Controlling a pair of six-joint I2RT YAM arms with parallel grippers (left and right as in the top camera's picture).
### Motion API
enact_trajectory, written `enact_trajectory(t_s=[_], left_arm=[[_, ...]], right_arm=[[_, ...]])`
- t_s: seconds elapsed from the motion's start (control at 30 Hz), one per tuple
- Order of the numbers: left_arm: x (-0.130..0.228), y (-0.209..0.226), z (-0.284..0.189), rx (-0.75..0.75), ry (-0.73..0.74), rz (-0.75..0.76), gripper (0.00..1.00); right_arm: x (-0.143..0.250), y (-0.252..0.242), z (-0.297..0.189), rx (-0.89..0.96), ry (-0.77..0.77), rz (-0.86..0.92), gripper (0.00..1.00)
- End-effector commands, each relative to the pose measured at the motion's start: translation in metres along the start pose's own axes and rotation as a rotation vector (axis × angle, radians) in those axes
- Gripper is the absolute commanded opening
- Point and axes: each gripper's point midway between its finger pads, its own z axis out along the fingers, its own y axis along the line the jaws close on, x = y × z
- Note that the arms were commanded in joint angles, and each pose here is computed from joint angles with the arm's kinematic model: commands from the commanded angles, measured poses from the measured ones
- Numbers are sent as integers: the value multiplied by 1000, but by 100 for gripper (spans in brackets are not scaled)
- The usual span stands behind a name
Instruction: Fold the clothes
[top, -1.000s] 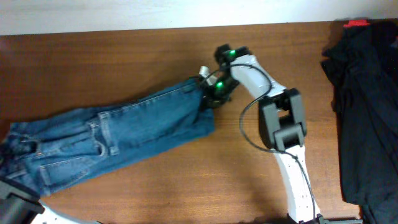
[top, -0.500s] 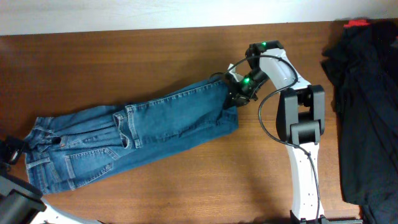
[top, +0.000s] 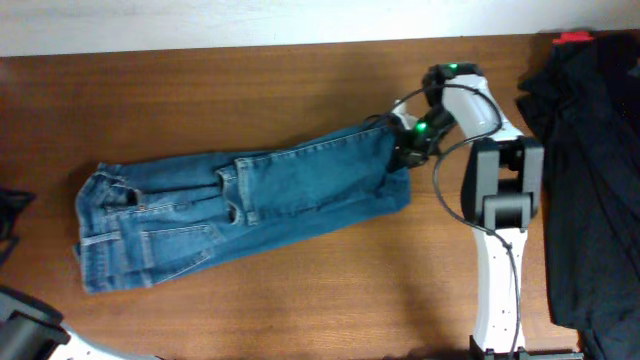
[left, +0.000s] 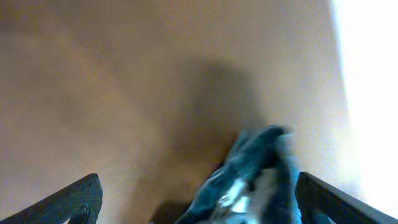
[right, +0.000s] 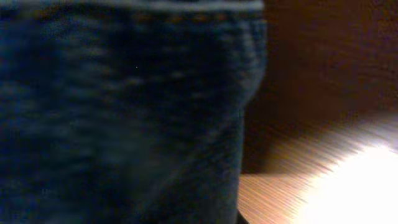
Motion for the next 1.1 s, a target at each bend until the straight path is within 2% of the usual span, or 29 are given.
enact_trajectory(t_s=[0.0,0.1,0.3,0.43,0.6,0.77,0.93,1.07], left_arm=[[-5,-63,-17,386,-43,164,99],[-5,-73,-21,452,-50,175,99],[-4,-71,-20,436,-46,171,99],[-2,-60,-16,372,-30,156,99],[4,-47,-11,294,-1,130,99],[5,-47,-11,289,2,126,99],[5,-47,-11,290,6,122,99],[6,-47,-11,290,8,119,99]], right_arm=[[6,-45,-5,151,24,35,4],[6,-51,-7,174,24,39,4],[10,-76,-22,175,-7,107,4],[17,-103,-40,166,-46,190,4],[35,-143,-80,261,-94,290,4],[48,-163,-144,370,-189,364,4],[56,-147,-203,410,-289,363,4],[48,-103,-233,403,-379,321,4]])
